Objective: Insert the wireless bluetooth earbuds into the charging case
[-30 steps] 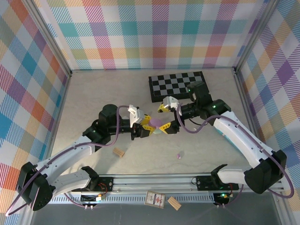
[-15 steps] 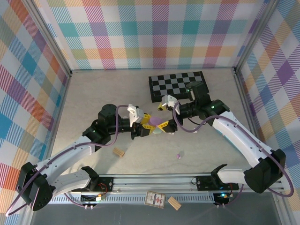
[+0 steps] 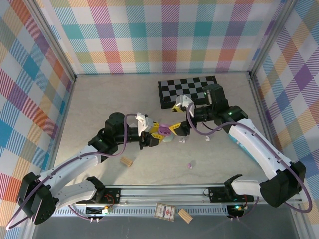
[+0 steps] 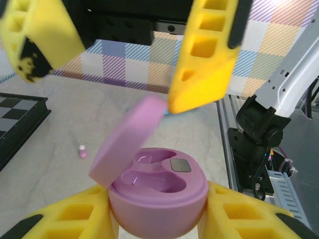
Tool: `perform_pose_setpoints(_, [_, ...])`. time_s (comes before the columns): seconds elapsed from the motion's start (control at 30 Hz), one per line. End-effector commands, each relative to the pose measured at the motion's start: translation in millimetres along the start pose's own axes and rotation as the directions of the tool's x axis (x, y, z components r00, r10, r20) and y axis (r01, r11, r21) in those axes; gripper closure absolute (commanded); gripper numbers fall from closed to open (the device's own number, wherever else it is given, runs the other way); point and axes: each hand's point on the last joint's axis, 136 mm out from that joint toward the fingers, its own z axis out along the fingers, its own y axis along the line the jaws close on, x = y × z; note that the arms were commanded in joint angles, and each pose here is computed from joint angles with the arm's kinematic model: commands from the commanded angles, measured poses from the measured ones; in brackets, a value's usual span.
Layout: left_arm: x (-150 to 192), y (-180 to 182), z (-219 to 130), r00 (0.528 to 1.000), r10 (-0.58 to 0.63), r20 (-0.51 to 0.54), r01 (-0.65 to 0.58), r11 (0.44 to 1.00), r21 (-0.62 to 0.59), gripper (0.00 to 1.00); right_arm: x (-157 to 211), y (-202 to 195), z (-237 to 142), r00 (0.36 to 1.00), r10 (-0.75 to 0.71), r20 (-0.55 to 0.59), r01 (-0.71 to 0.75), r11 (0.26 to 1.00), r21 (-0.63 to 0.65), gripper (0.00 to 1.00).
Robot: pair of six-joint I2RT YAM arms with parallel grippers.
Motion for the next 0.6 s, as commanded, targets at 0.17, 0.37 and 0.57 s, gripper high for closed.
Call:
perform_pose_setpoints(0.17, [-14.5,2.0,-2.9,0.996,0.041,0.075,-0.042,0.999,0.008,0.61,-38.4,4.6,-19.8,0.988,-0.050,0.144,0.056,0.998,-0.034,0.02])
perform_pose_setpoints(0.37, [-18.7,17.7,-0.6,0.992,0.022,0.122,-0.023,1.000,0.008,0.61,-56.0,-1.4,-31.5,0.970,-0.028,0.242,0.036,0.999,-0.031,0.01])
perform_pose_setpoints(0.57, [-25.8,35.1,-2.8,0.986,0.029,0.162,-0.028,1.000,-0.007,0.61,-44.0,-75.2,-55.8,0.916,0.231,0.327,-0.318,0.916,0.243,0.02])
